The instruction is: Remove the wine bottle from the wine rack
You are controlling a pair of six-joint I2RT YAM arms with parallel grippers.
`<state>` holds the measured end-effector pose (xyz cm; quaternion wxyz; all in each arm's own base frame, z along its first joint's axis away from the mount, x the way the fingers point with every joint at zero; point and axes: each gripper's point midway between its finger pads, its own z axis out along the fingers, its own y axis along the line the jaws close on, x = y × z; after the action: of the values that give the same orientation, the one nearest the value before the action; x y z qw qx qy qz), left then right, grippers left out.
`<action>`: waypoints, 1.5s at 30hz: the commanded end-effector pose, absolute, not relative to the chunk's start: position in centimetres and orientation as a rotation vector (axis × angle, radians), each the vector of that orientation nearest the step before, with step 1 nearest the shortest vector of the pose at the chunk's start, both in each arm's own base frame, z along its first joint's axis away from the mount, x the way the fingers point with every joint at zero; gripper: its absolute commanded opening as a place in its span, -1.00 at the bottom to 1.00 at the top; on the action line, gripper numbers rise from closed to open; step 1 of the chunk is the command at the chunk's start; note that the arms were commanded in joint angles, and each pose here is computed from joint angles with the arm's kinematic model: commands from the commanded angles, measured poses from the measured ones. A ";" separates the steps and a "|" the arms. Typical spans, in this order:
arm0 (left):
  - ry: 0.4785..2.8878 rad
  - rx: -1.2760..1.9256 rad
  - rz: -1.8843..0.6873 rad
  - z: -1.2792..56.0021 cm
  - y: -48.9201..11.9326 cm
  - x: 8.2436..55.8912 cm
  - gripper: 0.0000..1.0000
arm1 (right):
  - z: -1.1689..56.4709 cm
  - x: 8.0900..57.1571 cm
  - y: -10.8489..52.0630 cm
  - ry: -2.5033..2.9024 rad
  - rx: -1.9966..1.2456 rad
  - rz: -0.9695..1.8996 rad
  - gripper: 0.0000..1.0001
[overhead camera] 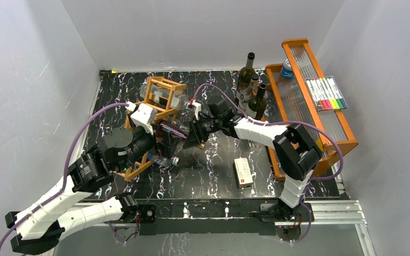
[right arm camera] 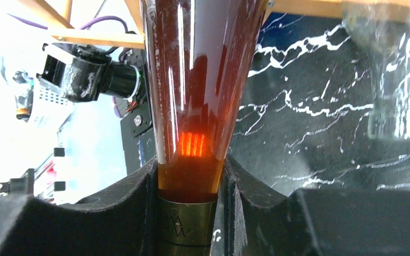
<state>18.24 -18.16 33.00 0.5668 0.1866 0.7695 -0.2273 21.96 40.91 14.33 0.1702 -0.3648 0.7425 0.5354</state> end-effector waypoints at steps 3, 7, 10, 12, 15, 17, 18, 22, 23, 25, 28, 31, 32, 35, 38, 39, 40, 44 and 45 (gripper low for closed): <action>1.805 0.423 -0.535 32.9 -18.2 18.4 0.96 | 20.3 21.6 38.9 1.860 -1.114 1.589 -1.00; 1.809 0.428 -0.532 32.8 -18.4 18.5 0.96 | 20.7 20.7 37.3 1.859 -1.133 1.593 -1.00; 1.809 0.433 -0.534 32.6 -18.6 18.6 0.96 | 21.5 20.4 36.2 1.849 -1.122 1.587 -1.00; 1.807 0.437 -0.538 32.6 -18.8 18.7 0.96 | 21.7 20.2 35.5 1.849 -1.114 1.602 -1.00; 1.807 0.444 -0.543 32.7 -19.2 18.8 0.96 | 22.0 19.7 34.8 1.847 -1.110 1.633 -1.00; 1.805 0.446 -0.548 32.8 -19.3 18.8 0.96 | 22.2 19.4 34.4 1.852 -1.105 1.655 -1.00; 1.807 0.448 -0.548 32.7 -19.4 18.8 0.96 | 22.3 19.3 34.1 1.854 -1.099 1.664 -1.00; 1.809 0.442 -0.557 32.7 -19.4 18.7 0.96 | 23.0 19.0 33.1 1.851 -1.075 1.692 -1.00; 1.809 0.439 -0.560 32.7 -19.4 18.6 0.96 | 23.3 18.9 32.8 1.844 -1.068 1.698 -1.00; 1.808 0.435 -0.563 32.7 -19.3 18.6 0.96 | 23.8 18.8 32.2 1.841 -1.048 1.721 -1.00; 1.807 0.432 -0.567 32.7 -19.4 18.6 0.96 | 24.2 18.6 31.6 1.848 -1.022 1.748 -1.00; 1.806 0.439 -0.573 32.8 -19.7 18.7 0.97 | 24.6 18.3 31.1 1.853 -1.006 1.766 -1.00; 1.806 0.441 -0.575 32.8 -19.8 18.7 0.96 | 24.7 18.2 30.9 1.859 -0.996 1.769 -1.00; 1.807 0.457 -0.576 32.8 -20.2 18.8 0.96 | 24.8 18.0 30.3 1.871 -0.974 1.772 -1.00; 1.803 0.483 -0.570 32.9 -20.6 18.9 0.96 | 24.9 17.7 29.7 1.889 -0.956 1.774 -1.00; 1.800 0.496 -0.565 33.0 -20.7 19.0 0.96 | 24.9 17.6 29.5 1.893 -0.952 1.774 -1.00; 1.795 0.511 -0.559 33.3 -20.8 19.0 0.96 | 24.9 17.5 29.3 1.899 -0.943 1.772 -1.00; 1.758 0.696 -0.512 33.5 -21.6 18.8 0.96 | 25.6 17.1 28.5 1.900 -0.918 1.765 -1.00; 1.743 0.764 -0.499 33.6 -21.8 18.6 0.96 | 25.8 16.9 28.4 1.901 -0.913 1.764 -1.00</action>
<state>19.10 -21.06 31.23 0.5410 0.2429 0.7758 -0.2155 17.22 28.38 17.73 0.0728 -0.2035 0.7940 0.5682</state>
